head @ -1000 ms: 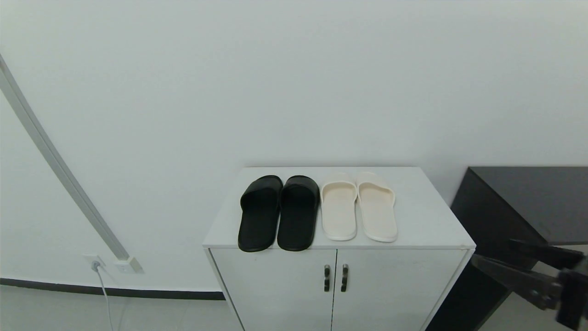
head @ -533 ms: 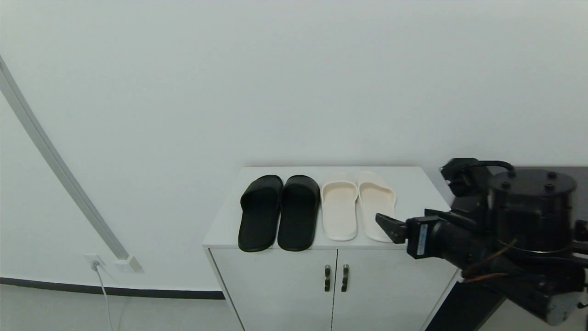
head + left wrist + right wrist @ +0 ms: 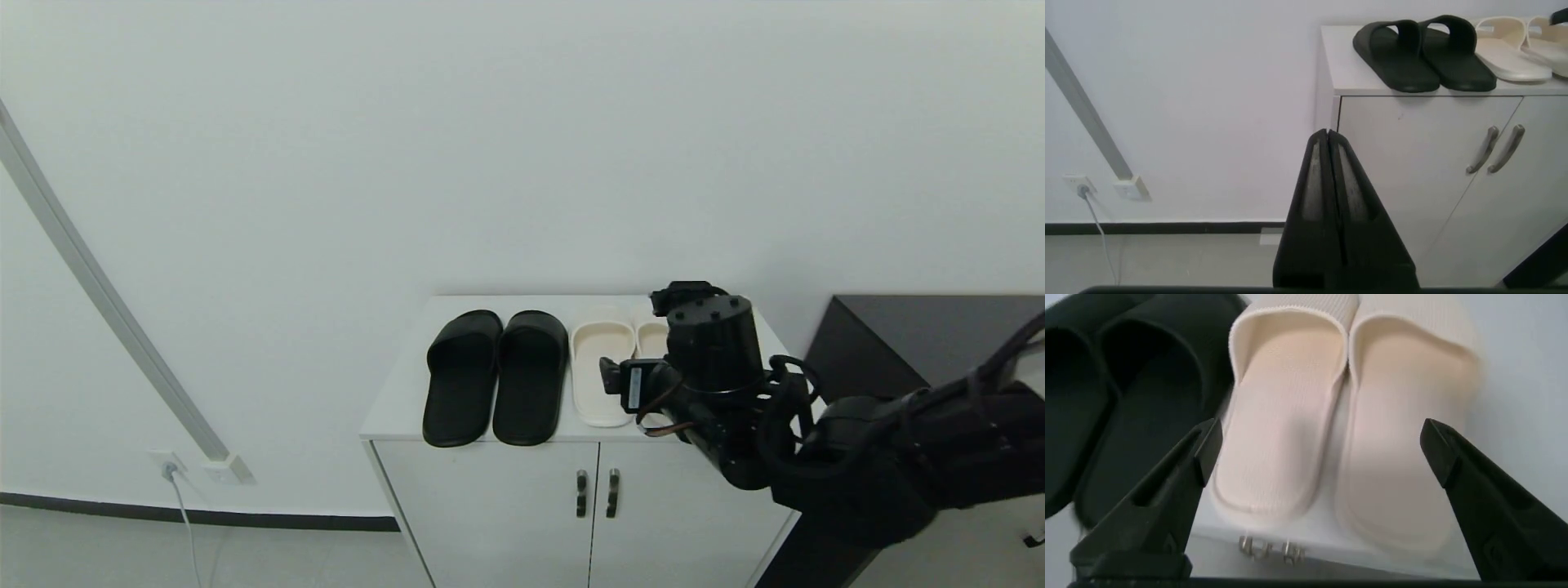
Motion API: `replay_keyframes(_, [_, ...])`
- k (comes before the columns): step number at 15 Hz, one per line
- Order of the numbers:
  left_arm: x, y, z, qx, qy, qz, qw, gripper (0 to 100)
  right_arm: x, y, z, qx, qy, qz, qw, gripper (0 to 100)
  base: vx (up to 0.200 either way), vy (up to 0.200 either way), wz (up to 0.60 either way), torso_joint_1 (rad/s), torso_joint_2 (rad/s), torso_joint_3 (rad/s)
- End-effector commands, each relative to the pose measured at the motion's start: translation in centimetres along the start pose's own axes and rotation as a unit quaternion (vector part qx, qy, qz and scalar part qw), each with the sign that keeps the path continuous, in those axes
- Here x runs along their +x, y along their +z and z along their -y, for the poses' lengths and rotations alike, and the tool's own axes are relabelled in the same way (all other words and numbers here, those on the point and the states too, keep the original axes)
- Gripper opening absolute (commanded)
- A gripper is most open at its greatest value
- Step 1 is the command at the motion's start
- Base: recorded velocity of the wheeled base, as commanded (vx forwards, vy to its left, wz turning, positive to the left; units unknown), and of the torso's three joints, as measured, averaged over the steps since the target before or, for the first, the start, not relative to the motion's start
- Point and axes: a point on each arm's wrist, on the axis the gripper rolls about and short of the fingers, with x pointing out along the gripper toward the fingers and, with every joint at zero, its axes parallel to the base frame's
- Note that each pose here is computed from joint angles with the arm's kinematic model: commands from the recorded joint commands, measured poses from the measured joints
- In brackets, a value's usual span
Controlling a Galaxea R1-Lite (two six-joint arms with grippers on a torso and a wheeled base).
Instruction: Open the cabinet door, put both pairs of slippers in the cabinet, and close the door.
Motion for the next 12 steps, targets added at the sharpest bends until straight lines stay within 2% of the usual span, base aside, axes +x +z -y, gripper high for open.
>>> replay_keyframes(1, [0.0, 0.0, 0.0, -0.005, -0.001, -0.001, 1.0000, 0, 4.3, -1.8, -0.2, -0.006, -0.026, -0.014, 1.000, 100, 0.000, 0.000, 0.00, 0.000, 0.00, 0.000])
replay_keyframes(6, [0.0, 0.0, 0.0, -0.006, 0.000, -0.001, 1.0000, 0, 8.6, -0.7, 1.1, -0.003, -0.057, 0.010, 0.998, 100, 0.000, 0.000, 0.00, 0.000, 0.00, 0.000])
replay_keyframes(12, [0.0, 0.0, 0.0, -0.006, -0.001, -0.001, 1.0000, 0, 11.6, -1.1, 1.0, 0.002, -0.064, 0.019, 0.998, 100, 0.000, 0.000, 0.00, 0.000, 0.00, 0.000])
